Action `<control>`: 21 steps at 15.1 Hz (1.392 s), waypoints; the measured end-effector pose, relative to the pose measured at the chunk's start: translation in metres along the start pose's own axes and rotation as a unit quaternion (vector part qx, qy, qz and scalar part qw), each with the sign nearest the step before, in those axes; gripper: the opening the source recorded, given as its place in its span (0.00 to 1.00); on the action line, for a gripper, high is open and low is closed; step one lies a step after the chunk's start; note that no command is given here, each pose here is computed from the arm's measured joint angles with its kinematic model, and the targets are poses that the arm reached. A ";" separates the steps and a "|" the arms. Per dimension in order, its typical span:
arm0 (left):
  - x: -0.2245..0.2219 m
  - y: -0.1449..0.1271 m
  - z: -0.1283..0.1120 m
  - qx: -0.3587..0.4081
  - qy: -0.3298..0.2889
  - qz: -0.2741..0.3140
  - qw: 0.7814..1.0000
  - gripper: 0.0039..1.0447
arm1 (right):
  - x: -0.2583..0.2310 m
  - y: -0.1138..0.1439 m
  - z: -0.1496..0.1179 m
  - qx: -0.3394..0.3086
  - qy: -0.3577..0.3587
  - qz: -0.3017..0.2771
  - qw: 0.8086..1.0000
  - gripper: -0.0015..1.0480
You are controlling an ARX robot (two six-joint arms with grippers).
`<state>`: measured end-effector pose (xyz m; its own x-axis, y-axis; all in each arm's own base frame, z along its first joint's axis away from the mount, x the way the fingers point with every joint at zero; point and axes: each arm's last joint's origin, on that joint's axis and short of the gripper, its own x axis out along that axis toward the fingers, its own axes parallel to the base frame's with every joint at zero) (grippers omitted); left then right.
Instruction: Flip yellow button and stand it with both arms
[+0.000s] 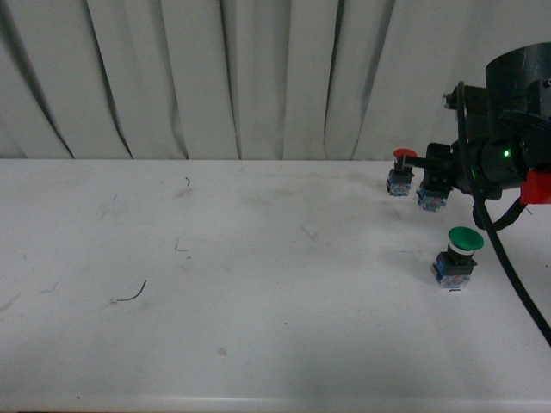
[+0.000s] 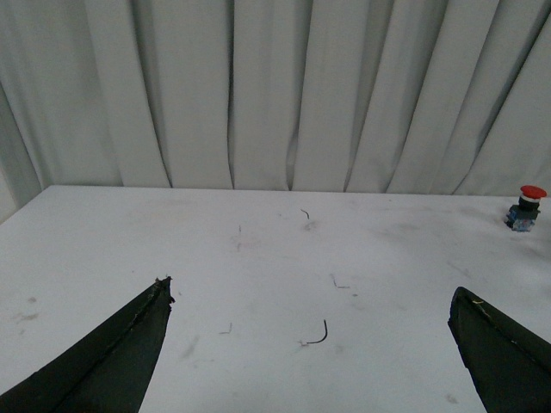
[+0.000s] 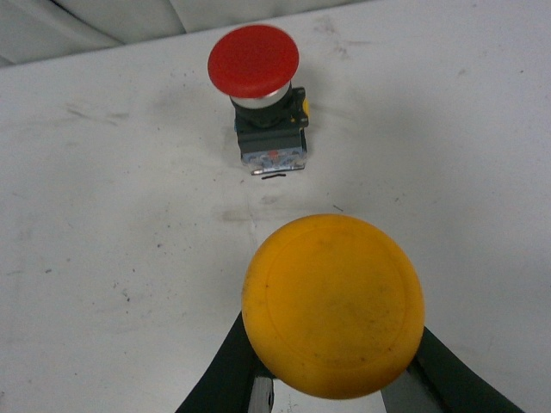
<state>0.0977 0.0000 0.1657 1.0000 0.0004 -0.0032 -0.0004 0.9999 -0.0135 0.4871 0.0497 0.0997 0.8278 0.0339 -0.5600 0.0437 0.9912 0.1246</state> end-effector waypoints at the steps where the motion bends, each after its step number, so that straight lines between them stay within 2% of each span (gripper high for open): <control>1: 0.000 0.000 0.000 0.000 0.000 0.000 1.000 0.94 | 0.004 -0.001 -0.006 -0.006 0.011 0.000 1.000 0.26; 9: 0.000 0.000 0.000 0.000 0.000 0.000 1.000 0.94 | 0.018 -0.001 -0.013 -0.042 0.001 0.006 0.999 0.26; 12: 0.000 0.000 0.000 0.000 0.000 0.000 1.000 0.94 | 0.023 -0.002 -0.022 -0.045 0.011 -0.002 0.999 0.26; 19: 0.000 0.000 0.000 0.000 0.000 0.000 1.000 0.94 | 0.023 0.000 -0.023 -0.050 0.007 -0.009 0.999 0.26; 20: 0.000 0.000 0.000 0.000 0.000 0.000 1.000 0.94 | 0.024 0.000 -0.024 -0.051 0.009 -0.009 0.999 0.32; 21: 0.000 0.000 0.000 0.000 0.000 0.000 1.000 0.94 | 0.024 0.001 -0.025 -0.052 0.010 -0.008 0.999 0.43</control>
<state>0.0977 0.0000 0.1657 1.0000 0.0004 -0.0032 -0.0004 0.9999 -0.0135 0.4929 0.0550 0.0665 0.8156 0.0199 -0.5783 -0.0023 0.9995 0.0312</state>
